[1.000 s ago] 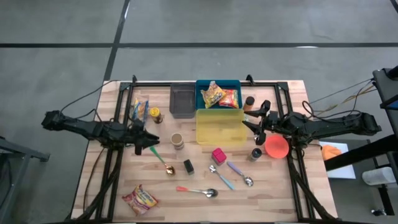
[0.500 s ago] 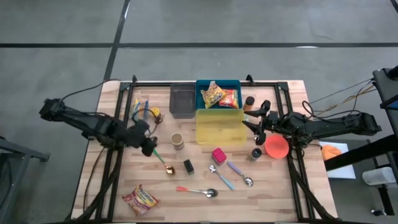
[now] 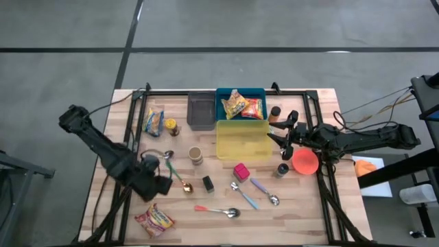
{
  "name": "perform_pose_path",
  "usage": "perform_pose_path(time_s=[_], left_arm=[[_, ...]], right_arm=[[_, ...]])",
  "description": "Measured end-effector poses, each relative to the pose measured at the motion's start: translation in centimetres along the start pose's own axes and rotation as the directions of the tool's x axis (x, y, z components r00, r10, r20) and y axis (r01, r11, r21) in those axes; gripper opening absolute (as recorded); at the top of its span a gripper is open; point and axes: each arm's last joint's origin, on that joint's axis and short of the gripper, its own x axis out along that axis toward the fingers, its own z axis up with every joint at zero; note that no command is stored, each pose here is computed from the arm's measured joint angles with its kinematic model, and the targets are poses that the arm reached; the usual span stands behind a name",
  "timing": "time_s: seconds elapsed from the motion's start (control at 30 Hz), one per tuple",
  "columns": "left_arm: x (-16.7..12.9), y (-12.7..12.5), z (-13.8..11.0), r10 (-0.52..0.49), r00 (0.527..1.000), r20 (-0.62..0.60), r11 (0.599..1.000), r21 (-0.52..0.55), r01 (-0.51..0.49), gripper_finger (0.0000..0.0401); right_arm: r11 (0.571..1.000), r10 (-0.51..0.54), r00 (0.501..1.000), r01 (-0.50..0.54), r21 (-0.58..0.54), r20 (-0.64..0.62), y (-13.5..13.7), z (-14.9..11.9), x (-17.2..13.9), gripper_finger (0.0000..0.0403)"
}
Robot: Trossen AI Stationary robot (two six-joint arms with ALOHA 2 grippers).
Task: Pick & Place Food Item
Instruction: Put the red noodle pack into the blue bin
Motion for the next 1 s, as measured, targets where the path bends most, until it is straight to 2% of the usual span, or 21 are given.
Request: perform_pose_path(time_s=[0.27, 0.43, 0.67, 0.77, 1.0], left_arm=[[1.6, -0.1, -4.9, 0.037, 0.999, -0.008, 0.987, -0.156, -0.038, 0.0173], [2.6, -0.5, -5.9, 0.105, 0.993, -0.052, 0.975, -0.191, -0.113, 0.0173], [3.8, -0.9, -6.4, 0.146, 0.988, -0.047, 0.956, -0.251, -0.153, 0.0179], [4.2, -0.9, -6.6, 0.161, 0.986, -0.051, 0.948, -0.272, -0.169, 0.0202], [4.9, -0.8, -6.6, 0.16, 0.986, -0.051, 0.95, -0.263, -0.168, 0.0289]], right_arm=[[1.0, 0.0, 1.0, 0.0, 0.0, 0.0, 0.0, 0.0, 0.0, 0.0203], [1.0, 0.0, 1.0, 0.0, 0.0, 0.0, 0.0, 0.0, 0.0, 0.0203], [1.0, 0.0, 1.0, 0.0, 0.0, 0.0, 0.0, 0.0, 0.0, 0.0203], [1.0, 0.0, 1.0, 0.0, 0.0, 0.0, 0.0, 0.0, 0.0, 0.0203], [1.0, 0.0, 1.0, 0.0, 0.0, 0.0, 0.0, 0.0, 0.0, 0.0203]])
